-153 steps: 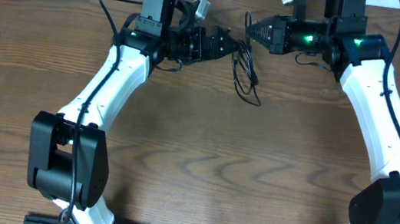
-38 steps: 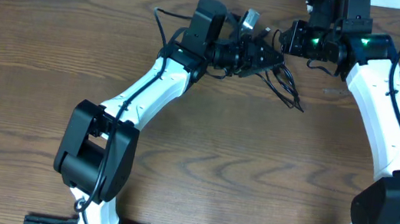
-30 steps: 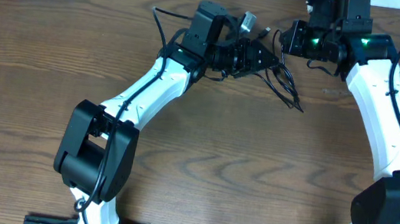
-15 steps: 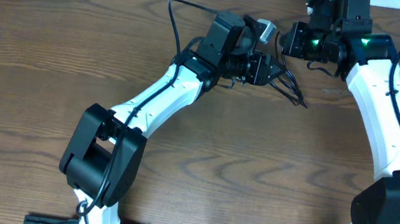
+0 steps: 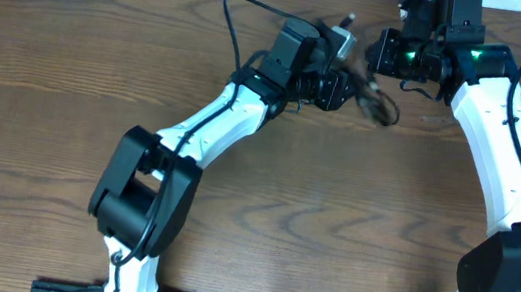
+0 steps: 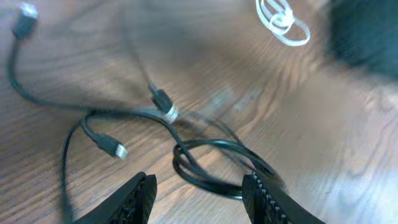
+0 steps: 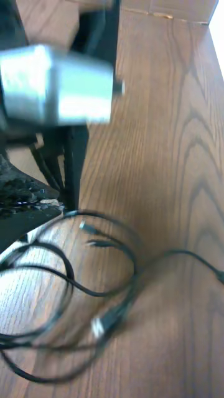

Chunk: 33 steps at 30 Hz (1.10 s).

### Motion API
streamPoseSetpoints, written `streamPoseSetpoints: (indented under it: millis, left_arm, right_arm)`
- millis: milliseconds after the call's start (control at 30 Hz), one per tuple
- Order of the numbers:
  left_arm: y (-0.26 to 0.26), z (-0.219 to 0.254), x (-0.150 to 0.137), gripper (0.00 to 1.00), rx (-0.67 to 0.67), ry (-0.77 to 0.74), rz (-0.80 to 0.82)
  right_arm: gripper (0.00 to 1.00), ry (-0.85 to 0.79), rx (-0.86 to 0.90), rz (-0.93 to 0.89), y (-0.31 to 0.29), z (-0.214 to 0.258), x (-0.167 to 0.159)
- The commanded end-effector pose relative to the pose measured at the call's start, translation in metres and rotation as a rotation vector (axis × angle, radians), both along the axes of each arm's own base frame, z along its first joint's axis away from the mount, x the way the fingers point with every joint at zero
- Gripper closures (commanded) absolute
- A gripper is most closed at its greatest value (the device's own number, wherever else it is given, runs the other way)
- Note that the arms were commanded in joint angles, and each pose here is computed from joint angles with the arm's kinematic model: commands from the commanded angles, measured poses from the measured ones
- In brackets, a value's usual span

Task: Untangle cables
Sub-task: 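Hold the black cables with both grippers and pull them apart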

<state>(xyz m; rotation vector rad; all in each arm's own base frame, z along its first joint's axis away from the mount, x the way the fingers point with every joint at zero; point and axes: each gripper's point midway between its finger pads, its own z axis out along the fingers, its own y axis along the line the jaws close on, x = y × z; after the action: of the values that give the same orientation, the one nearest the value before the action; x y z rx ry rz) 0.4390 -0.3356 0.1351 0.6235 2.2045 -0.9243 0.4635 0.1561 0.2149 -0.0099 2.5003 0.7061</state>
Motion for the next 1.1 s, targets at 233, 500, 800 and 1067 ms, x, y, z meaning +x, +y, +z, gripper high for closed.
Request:
streamPoseSetpoints:
  millis: [233, 500, 800, 1067]
  left_arm:
    - [-0.008, -0.002, 0.001, 0.51, -0.007, -0.089, -0.09]
    - [0.008, -0.002, 0.013, 0.46, -0.025, -0.041, -0.017]
    - [0.064, -0.026, 0.021, 0.44, -0.051, 0.281, 0.222]
    - [0.094, -0.043, 0.004, 0.43, -0.035, 0.452, 0.243]
  right_arm:
    - [0.99, -0.012, 0.011, 0.002, 0.002, 0.008, -0.001]
    - [0.98, 0.01, -0.094, -0.103, -0.026, -0.01, 0.008]
    - [0.8, 0.17, -0.174, -0.001, -0.034, -0.098, 0.012]
    - [0.75, 0.276, -0.274, 0.099, -0.052, -0.164, 0.004]
